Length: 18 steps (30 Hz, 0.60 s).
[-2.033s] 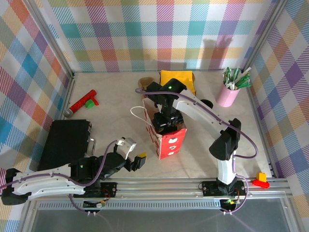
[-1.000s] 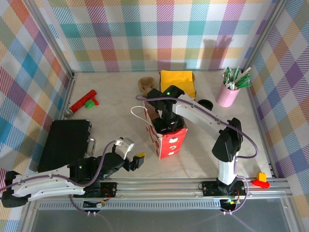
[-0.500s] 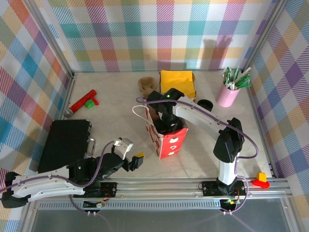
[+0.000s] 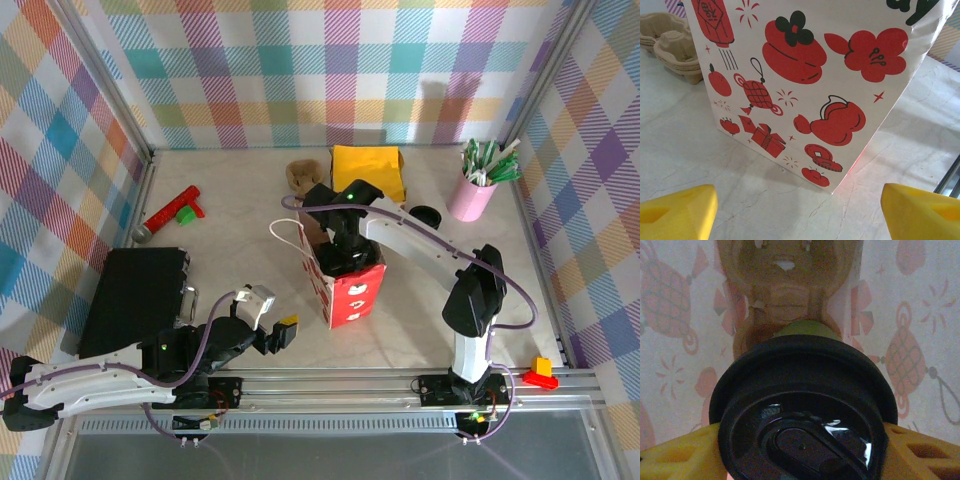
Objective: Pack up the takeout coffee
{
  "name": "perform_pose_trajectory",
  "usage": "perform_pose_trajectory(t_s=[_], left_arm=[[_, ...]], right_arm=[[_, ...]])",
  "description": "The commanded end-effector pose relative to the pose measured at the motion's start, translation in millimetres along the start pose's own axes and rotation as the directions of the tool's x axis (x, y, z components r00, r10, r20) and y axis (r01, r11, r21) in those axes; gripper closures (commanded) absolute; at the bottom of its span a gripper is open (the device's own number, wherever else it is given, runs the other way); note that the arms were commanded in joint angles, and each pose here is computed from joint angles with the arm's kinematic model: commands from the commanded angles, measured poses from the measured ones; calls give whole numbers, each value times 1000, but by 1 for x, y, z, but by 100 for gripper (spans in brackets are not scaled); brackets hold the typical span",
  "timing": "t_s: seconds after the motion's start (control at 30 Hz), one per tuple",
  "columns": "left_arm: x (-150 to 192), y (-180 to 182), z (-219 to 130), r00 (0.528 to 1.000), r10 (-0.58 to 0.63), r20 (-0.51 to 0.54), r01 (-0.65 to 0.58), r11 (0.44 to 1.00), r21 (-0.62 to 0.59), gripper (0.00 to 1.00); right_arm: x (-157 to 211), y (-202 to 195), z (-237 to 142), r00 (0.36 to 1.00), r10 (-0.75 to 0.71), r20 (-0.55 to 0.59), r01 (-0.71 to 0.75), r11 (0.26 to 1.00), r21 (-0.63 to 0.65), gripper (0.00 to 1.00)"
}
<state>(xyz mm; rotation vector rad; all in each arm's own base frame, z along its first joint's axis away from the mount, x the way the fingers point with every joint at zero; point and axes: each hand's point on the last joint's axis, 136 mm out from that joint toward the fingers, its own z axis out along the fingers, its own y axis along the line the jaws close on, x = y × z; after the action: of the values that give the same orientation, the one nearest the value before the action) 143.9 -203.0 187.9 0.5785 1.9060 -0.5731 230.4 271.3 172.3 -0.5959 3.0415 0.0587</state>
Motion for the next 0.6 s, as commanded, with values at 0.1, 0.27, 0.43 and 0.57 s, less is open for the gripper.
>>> perform_pose_trajectory(t_s=[0.1, 0.27, 0.43, 0.57], left_arm=[[2, 5, -1, 1000, -17, 4, 17, 1000, -12, 15], [3, 6, -2, 1000, -23, 8, 23, 1000, -10, 15], [2, 7, -3, 1000, -27, 14, 27, 1000, -8, 15], [2, 7, -4, 1000, -28, 14, 28, 1000, -9, 15]], right_arm=[[-1, 1, -9, 999, -26, 31, 26, 1000, -3, 53], [-1, 3, 1, 999, -32, 20, 32, 999, -5, 53], [0, 4, 11, 999, -36, 10, 36, 999, -8, 54], [0, 4, 17, 999, -38, 5, 38, 999, -9, 54]])
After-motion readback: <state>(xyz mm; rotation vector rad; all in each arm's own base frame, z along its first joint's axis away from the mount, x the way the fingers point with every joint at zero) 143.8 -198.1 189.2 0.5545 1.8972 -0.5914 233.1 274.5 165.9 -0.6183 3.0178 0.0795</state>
